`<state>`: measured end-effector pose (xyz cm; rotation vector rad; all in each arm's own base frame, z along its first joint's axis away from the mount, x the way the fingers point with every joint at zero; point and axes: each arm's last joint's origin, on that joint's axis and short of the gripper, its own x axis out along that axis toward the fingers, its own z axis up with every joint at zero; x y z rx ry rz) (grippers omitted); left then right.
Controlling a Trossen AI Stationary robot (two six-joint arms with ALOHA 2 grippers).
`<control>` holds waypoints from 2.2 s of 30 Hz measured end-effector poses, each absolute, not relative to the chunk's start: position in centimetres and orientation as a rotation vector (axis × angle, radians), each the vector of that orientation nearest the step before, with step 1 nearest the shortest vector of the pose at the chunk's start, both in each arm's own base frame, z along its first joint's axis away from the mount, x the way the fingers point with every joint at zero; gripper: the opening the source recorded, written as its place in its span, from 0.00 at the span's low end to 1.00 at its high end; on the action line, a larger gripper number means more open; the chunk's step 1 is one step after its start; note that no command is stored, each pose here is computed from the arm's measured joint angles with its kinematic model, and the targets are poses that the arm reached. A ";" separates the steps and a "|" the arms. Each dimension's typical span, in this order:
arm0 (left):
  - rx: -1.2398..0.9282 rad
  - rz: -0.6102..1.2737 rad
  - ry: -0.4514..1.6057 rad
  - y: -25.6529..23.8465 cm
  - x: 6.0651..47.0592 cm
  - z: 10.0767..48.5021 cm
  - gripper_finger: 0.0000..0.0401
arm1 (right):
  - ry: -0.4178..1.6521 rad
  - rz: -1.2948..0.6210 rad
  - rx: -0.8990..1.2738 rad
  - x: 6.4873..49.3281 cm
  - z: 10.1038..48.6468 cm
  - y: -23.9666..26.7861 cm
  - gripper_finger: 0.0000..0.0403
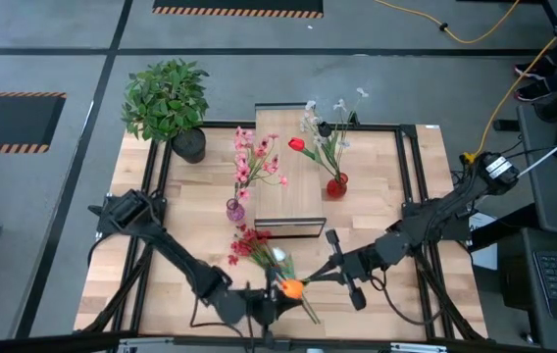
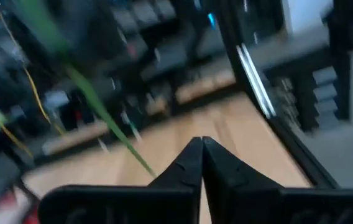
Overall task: Pick and place flowers into a vace then onto a shelf
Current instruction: Put the orange tulip into the violet vase
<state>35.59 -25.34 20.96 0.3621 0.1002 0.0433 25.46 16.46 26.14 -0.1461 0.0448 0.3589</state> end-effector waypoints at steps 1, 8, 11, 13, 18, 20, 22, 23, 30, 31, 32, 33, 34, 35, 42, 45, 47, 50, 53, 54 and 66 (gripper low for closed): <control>0.363 0.046 0.052 -24.8 35.7 21.1 0.01 | 0.036 0.359 -0.142 25.4 25.9 16.4 0.00; 0.288 0.064 -0.175 -21.7 35.5 20.9 0.01 | -0.045 0.356 -0.132 24.5 24.6 15.9 0.00; 0.254 0.071 -0.227 -21.0 35.1 20.8 0.01 | -0.055 0.354 -0.129 24.2 24.1 15.7 0.00; 0.236 0.081 -0.262 -20.8 34.8 20.9 0.01 | -0.054 0.353 -0.129 24.1 23.8 15.6 0.00; 0.293 0.112 -0.306 -20.7 34.6 21.5 0.01 | -0.056 0.354 -0.129 24.0 23.7 15.6 0.00; 0.296 0.115 -0.304 -20.7 34.6 21.4 0.03 | -0.056 0.353 -0.131 24.0 23.7 15.6 0.00; 0.296 0.112 -0.305 -20.7 34.6 21.4 0.05 | -0.058 0.353 -0.145 24.0 23.7 15.6 0.00; 0.297 0.112 -0.305 -20.7 34.6 21.4 0.07 | -0.059 0.353 -0.148 24.0 23.7 15.6 0.00; 0.299 0.115 -0.308 -20.4 34.8 21.5 0.21 | -0.059 0.353 -0.149 24.0 23.7 15.6 0.00; 0.300 0.115 -0.308 -20.2 34.9 21.5 0.24 | -0.059 0.353 -0.149 24.0 23.7 15.6 0.00; 0.302 0.113 -0.311 -20.1 35.0 21.5 0.26 | -0.059 0.353 -0.151 24.0 23.7 15.6 0.00; 0.298 0.110 -0.322 -19.9 35.1 21.6 0.28 | -0.060 0.353 -0.151 24.0 23.7 15.6 0.00; 0.293 0.111 -0.335 -19.7 35.1 21.7 0.31 | -0.061 0.353 -0.152 24.0 23.7 15.6 0.00; 0.291 0.110 -0.342 -19.6 35.2 21.8 0.33 | -0.063 0.353 -0.153 24.0 23.7 15.6 0.00; 0.289 0.105 -0.340 -19.4 35.4 21.7 0.45 | -0.066 0.352 -0.158 24.0 23.7 15.6 0.00; 0.238 0.113 -0.349 -19.0 35.8 22.1 0.47 | -0.069 0.352 -0.173 24.0 23.7 15.6 0.00; 0.207 0.117 -0.332 -18.6 36.4 22.2 0.48 | -0.069 0.351 -0.174 24.0 23.8 15.6 0.00; 0.176 0.107 -0.307 -18.0 37.2 22.3 0.48 | -0.069 0.351 -0.173 24.0 23.8 15.6 0.00; 0.152 0.065 -0.301 -17.7 37.7 22.4 0.47 | -0.067 0.354 -0.172 24.0 23.7 15.6 0.00; 0.148 0.054 -0.301 -17.7 37.8 22.4 0.47 | -0.067 0.355 -0.172 24.0 23.7 15.6 0.00; 0.137 0.023 -0.302 -17.9 37.7 22.4 0.47 | -0.068 0.356 -0.176 24.1 23.7 15.5 0.00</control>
